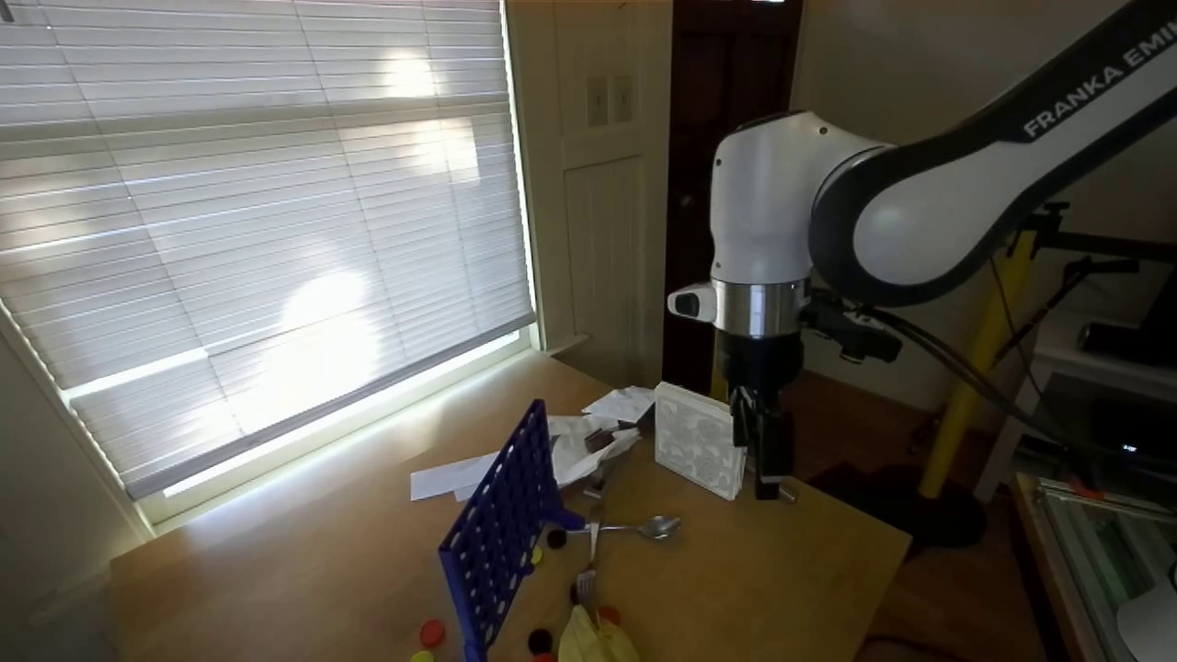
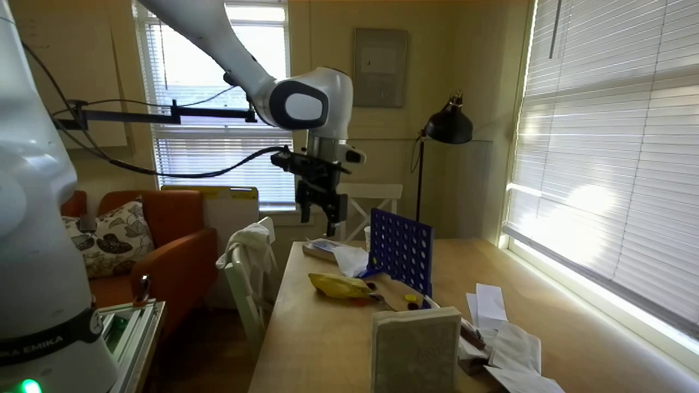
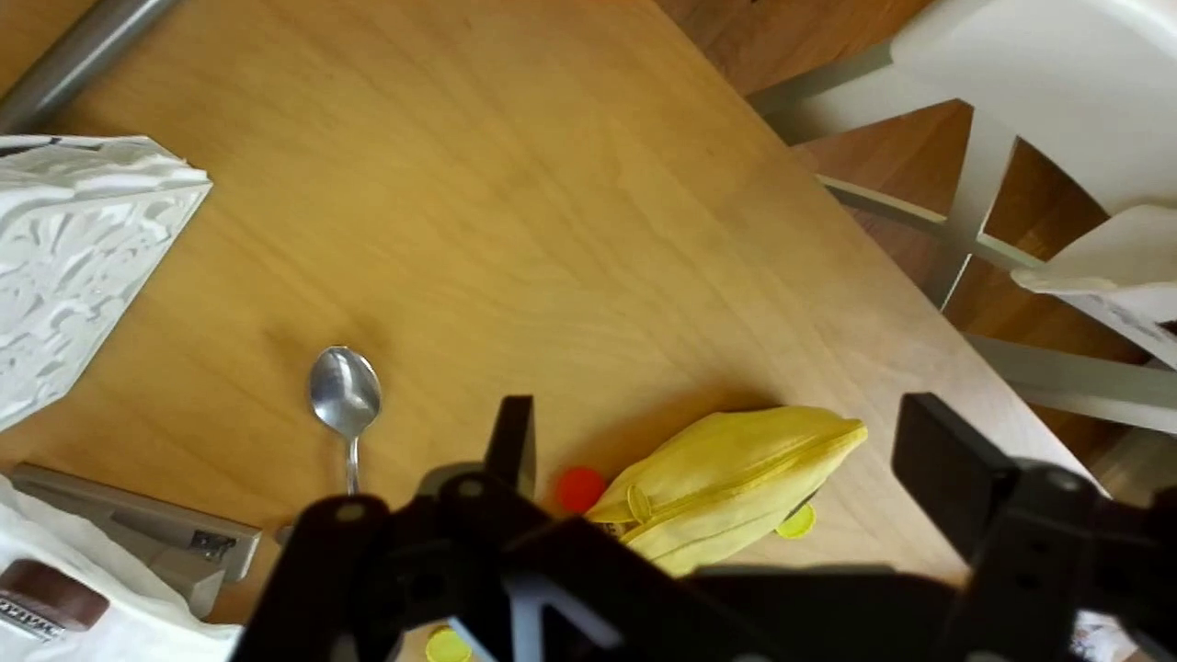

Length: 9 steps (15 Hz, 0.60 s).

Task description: Slightly move the yellow pencil case and the fork

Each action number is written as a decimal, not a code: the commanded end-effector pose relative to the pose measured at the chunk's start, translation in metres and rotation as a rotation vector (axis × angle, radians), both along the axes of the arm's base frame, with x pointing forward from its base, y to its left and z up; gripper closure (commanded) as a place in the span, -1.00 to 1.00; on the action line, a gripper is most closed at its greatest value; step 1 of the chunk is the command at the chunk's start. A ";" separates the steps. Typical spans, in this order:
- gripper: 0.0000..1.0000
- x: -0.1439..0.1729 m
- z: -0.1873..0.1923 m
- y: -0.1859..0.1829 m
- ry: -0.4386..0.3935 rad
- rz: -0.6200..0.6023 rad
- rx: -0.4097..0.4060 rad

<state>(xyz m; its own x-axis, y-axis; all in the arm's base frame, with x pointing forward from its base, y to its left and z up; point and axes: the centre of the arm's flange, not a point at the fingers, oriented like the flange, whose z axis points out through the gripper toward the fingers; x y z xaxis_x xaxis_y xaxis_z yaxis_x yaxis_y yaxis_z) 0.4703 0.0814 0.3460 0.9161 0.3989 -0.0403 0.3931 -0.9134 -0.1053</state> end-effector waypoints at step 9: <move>-1.00 0.001 -0.133 -0.006 0.072 0.490 -0.164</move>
